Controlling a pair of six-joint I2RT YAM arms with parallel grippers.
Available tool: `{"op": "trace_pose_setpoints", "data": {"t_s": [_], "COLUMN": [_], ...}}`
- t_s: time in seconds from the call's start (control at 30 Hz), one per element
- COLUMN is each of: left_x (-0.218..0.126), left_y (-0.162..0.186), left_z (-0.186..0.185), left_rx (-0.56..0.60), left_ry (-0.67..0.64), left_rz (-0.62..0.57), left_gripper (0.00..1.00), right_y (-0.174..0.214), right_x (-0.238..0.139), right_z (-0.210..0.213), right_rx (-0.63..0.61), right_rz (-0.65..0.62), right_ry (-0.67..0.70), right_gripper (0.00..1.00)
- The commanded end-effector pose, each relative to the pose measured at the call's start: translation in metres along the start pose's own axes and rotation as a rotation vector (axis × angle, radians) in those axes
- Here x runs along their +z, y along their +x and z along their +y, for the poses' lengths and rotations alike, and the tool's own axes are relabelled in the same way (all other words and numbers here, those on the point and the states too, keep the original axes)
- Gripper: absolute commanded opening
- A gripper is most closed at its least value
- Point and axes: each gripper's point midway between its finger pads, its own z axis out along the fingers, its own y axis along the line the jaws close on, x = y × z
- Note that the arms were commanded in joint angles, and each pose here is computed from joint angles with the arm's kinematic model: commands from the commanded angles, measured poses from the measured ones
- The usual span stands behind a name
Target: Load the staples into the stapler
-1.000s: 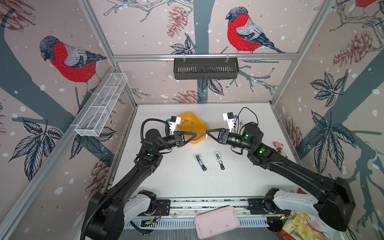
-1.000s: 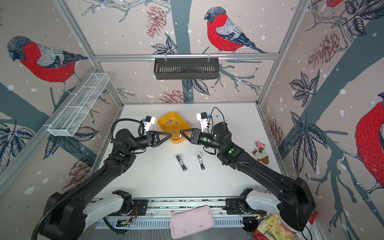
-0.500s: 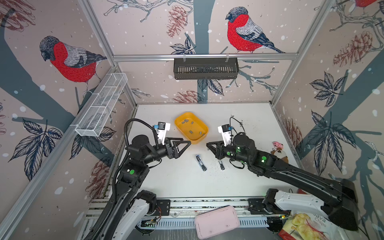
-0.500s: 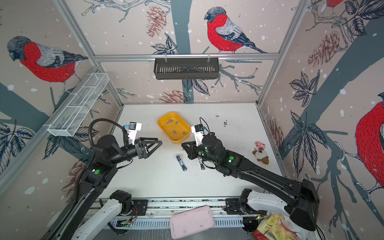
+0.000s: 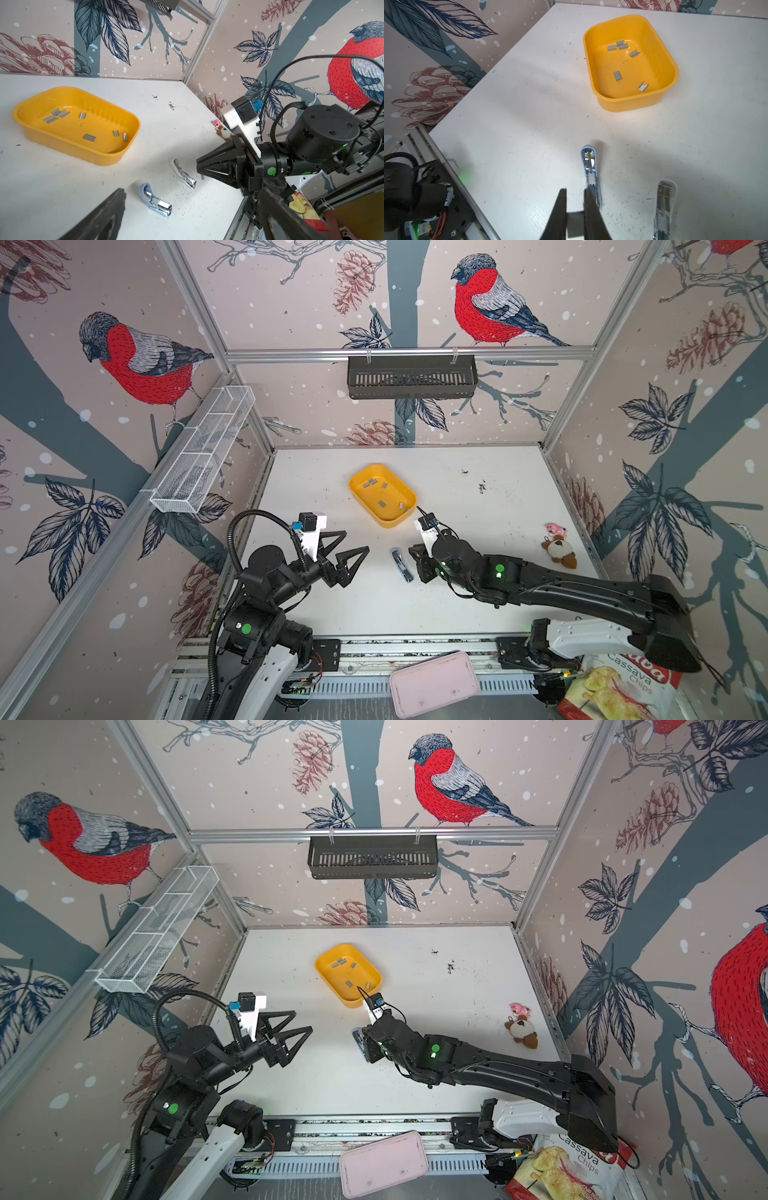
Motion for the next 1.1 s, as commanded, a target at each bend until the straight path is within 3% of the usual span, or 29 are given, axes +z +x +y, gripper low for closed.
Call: {"op": "trace_pose_setpoints", "data": {"t_s": [0.0,0.37,1.07], "left_x": [-0.003,-0.010,0.002], "left_y": [-0.011,-0.009,-0.009], "left_z": [-0.010,-0.019,0.001], "left_rx": [0.057,0.078,0.049], "left_ry": [0.039,0.078,0.002], "left_rz": [-0.048,-0.069,-0.043], "left_gripper": [0.98,0.99,0.98], "right_y": [0.008,0.045,0.057], "right_x": [0.009,0.043,0.077], "right_z": [-0.007,-0.011,-0.012], "right_rx": [-0.012,-0.013,-0.053], "right_rz": [0.008,0.091,0.107], "right_ry": [0.066,0.135,0.185], "right_gripper": [0.14,0.13,0.12]}}
